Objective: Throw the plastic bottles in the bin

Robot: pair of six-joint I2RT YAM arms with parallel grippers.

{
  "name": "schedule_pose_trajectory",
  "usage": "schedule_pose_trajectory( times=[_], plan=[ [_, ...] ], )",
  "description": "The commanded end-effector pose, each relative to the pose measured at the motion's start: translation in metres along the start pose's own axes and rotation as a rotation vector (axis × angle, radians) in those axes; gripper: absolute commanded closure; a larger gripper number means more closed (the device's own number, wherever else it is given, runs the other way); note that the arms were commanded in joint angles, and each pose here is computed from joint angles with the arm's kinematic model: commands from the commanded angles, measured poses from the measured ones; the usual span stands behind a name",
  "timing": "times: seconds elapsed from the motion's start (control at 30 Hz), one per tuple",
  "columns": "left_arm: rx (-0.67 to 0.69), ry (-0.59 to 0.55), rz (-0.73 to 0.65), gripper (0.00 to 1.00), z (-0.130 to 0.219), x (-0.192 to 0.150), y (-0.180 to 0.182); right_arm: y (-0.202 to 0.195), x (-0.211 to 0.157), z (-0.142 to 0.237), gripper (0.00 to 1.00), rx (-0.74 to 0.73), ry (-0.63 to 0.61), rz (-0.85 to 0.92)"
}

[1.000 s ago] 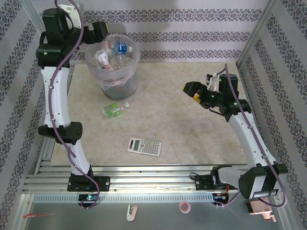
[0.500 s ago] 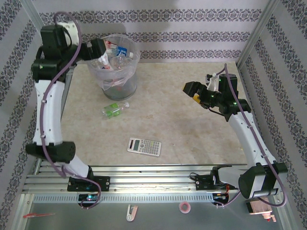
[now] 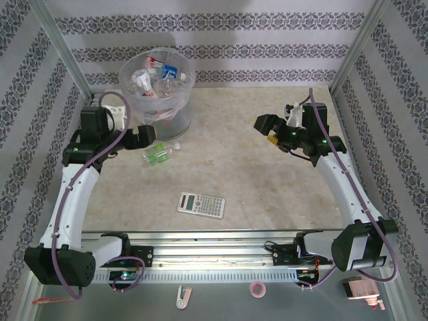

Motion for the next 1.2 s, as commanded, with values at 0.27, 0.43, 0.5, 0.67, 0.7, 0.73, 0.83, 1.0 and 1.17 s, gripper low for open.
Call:
schedule_pose_trajectory(
  times=[0.27,0.43,0.5,0.67,0.7,0.73,0.83,1.0,1.17],
  plan=[
    [0.018,0.258,-0.308,0.00,-0.054,-0.040,0.030,0.011,-0.007,0.007,0.02,0.033,0.005,0.039],
    [0.027,0.344,-0.421,0.00,-0.072,-0.044,0.043,0.010,-0.009,0.009,0.02,0.030,0.003,0.039],
    [0.022,0.380,-0.449,0.00,-0.079,-0.047,0.048,0.009,-0.009,0.009,0.02,0.028,0.003,0.035],
    [0.000,0.447,-0.485,0.00,-0.096,-0.050,0.055,0.010,-0.009,0.010,0.02,0.029,0.002,0.035],
    [0.000,0.457,-0.487,0.00,-0.099,-0.051,0.057,0.010,-0.010,0.011,0.02,0.029,0.002,0.036],
    [-0.004,0.466,-0.490,0.00,-0.102,-0.051,0.058,0.010,-0.010,0.011,0.02,0.027,0.003,0.035],
    [-0.014,0.500,-0.501,0.01,-0.111,-0.054,0.061,0.010,-0.010,0.012,0.02,0.025,0.001,0.035],
    [0.013,0.568,-0.526,0.02,-0.126,-0.062,0.069,0.009,-0.012,0.014,0.02,0.023,-0.004,0.032],
    [0.067,0.587,-0.566,0.01,-0.141,-0.061,0.074,0.010,-0.012,0.014,0.02,0.025,-0.002,0.030]
  ],
)
Point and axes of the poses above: each hand's point on the last joint's axis, 136 mm out from that joint toward the fingers, its own z axis back along the fingers, its own y axis along the line the jaws close on, x = y × z, the point moved 5 cm from there along z, back along the fingers, and after that the axes turned 4 degrees about -z, right-handed, at the moved point
